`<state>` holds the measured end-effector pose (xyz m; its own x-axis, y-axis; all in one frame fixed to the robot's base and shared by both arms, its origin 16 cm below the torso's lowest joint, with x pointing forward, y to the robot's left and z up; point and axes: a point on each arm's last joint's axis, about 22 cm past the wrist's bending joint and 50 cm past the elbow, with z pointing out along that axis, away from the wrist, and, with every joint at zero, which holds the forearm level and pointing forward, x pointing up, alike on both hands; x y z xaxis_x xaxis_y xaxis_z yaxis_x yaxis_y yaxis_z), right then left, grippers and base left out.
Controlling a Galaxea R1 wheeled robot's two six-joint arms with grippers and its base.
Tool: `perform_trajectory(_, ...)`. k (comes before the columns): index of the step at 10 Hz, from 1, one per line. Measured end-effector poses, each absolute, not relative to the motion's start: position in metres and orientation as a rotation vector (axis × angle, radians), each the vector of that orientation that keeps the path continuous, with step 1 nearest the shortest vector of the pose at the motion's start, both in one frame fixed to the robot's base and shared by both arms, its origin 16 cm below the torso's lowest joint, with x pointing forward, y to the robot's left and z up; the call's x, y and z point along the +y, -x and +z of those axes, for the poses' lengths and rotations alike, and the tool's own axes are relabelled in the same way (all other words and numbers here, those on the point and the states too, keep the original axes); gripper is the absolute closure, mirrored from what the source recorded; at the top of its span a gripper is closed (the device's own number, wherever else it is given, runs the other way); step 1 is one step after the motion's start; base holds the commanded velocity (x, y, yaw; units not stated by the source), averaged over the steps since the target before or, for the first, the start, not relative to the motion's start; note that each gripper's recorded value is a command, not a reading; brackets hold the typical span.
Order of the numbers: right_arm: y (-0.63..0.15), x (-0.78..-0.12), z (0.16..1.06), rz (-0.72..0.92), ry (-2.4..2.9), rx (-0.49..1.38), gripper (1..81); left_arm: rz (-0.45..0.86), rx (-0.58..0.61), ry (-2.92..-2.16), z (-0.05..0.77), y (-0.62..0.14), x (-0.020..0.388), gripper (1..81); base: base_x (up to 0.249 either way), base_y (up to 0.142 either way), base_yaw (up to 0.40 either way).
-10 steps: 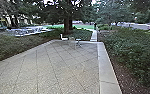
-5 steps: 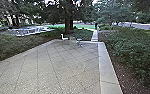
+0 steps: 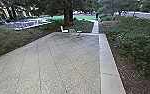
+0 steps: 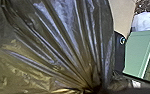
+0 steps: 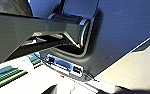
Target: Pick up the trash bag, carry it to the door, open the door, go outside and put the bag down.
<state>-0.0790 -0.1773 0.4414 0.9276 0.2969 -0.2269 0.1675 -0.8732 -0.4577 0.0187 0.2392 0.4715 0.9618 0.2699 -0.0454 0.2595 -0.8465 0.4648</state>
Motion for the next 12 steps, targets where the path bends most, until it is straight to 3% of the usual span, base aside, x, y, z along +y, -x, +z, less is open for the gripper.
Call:
perform_trajectory(6, 0.14, -0.172, 0.45, 0.605, 2.592, -0.276, 1.0, -0.077, 0.531, -2.591, 0.477, -0.137, 0.31, 81.1, 0.0, 0.0, 0.0)
perform_trajectory(12, 0.138, -0.17, 0.448, 0.6, 2.593, -0.274, 1.0, -0.013, 0.534, -2.567, 0.52, -0.271, 0.375, 81.1, 0.0, 0.0, 0.0)
